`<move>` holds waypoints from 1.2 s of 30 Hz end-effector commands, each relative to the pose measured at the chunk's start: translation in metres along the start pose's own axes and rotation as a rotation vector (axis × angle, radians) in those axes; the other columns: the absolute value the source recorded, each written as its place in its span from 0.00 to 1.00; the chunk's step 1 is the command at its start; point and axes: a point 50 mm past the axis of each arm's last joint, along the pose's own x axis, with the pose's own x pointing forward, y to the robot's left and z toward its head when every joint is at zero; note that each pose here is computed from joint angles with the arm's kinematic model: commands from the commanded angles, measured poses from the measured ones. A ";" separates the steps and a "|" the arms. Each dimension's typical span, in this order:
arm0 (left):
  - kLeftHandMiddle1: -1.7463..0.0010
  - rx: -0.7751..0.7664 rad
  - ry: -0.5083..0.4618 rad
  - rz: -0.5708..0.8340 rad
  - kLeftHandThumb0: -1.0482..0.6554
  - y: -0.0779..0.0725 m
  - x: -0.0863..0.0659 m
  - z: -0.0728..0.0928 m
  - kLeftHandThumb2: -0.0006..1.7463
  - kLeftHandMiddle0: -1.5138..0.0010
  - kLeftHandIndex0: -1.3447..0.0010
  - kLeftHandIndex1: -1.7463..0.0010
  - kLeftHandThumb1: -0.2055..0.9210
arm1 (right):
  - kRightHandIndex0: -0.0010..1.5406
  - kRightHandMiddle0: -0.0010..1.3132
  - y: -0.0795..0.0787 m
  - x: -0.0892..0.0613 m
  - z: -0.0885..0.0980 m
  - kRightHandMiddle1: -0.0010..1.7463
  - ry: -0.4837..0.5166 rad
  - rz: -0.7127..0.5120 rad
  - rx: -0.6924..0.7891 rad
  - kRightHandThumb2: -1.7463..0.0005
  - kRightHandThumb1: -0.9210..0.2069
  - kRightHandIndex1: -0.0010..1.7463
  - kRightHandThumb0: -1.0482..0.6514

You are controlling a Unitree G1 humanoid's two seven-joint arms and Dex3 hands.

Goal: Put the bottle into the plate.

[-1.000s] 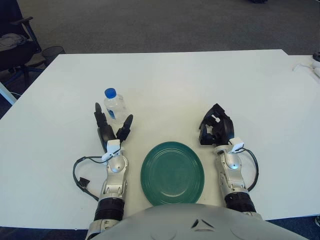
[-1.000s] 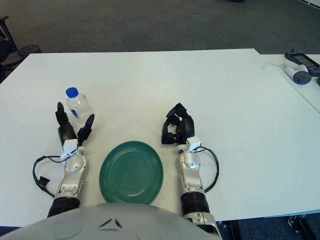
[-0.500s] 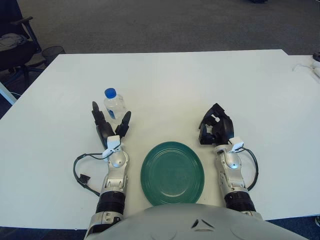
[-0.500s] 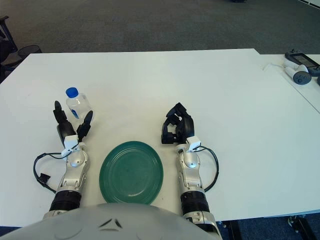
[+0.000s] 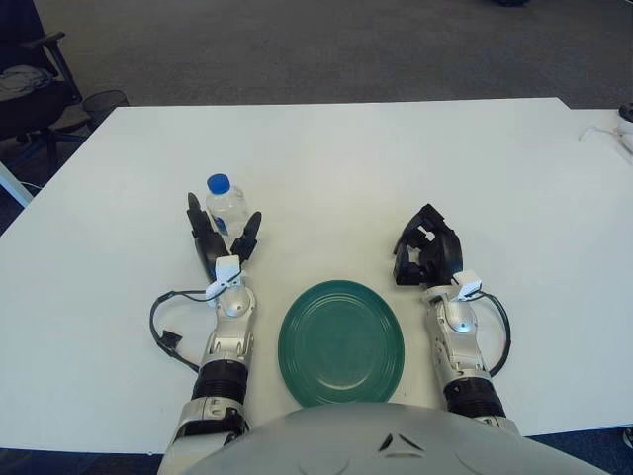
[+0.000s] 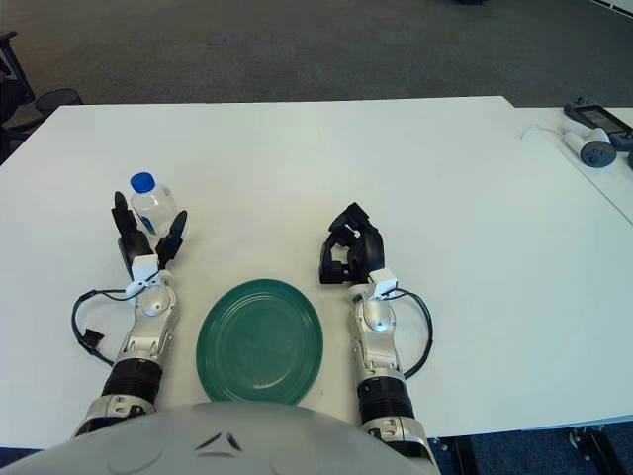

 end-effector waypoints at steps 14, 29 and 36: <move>0.71 0.085 0.088 -0.087 0.00 0.001 0.008 -0.024 0.05 1.00 1.00 0.78 0.99 | 0.60 0.51 -0.001 -0.027 -0.028 1.00 0.136 -0.058 0.053 0.02 0.87 0.95 0.62; 0.63 0.103 0.086 -0.095 0.00 -0.002 0.016 -0.025 0.04 1.00 1.00 0.66 0.99 | 0.61 0.52 0.000 -0.029 -0.028 1.00 0.139 -0.070 0.032 0.02 0.88 0.93 0.62; 0.61 0.111 0.087 -0.091 0.00 -0.003 0.017 -0.025 0.03 1.00 1.00 0.62 0.99 | 0.60 0.51 0.000 -0.029 -0.029 1.00 0.146 -0.068 0.047 0.01 0.88 0.94 0.62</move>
